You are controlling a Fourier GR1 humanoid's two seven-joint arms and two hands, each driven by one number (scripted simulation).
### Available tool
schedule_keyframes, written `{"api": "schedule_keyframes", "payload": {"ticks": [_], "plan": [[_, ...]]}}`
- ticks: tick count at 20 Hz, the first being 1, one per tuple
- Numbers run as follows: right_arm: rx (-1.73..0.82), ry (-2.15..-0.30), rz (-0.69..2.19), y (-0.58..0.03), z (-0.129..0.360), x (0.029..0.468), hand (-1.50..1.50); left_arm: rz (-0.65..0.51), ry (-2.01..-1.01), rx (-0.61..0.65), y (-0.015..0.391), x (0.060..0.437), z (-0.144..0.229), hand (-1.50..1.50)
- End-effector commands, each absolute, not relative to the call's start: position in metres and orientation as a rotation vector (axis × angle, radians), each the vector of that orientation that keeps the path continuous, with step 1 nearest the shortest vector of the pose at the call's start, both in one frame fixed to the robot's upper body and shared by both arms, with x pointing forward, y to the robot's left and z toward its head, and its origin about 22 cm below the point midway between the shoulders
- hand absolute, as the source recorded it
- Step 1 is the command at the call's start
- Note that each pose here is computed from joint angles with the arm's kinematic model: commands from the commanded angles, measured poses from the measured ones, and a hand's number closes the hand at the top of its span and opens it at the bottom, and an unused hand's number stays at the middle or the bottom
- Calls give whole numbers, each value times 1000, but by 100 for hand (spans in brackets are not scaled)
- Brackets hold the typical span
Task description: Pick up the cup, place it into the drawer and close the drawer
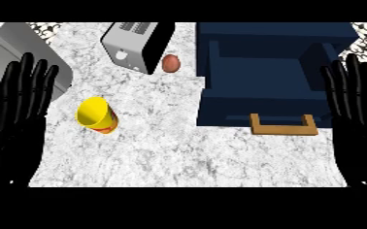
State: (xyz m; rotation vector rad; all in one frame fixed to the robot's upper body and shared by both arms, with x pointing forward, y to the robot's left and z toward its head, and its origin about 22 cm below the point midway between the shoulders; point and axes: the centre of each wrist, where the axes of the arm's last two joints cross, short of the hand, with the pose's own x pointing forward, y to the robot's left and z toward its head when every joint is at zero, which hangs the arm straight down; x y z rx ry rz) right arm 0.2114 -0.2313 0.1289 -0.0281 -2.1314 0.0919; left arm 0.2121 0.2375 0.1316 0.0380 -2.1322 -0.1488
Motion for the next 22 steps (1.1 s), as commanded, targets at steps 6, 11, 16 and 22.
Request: {"api": "schedule_keyframes", "payload": {"ticks": [6, 11, 16, 22], "plan": [[12, -2076, 161, -223, 124, 210, -150, 160, -2094, 519, 236, 237, 124, -150], [155, -2003, 134, -242, 133, 203, -150, 369, -1982, 346, 219, 253, 95, -150], [140, -1992, 96, -218, 129, 206, -150, 368, -1976, 348, 206, 263, 105, -150], [142, -1998, 111, -217, 118, 226, -150, 395, -1976, 339, 217, 286, 102, -150]]}}
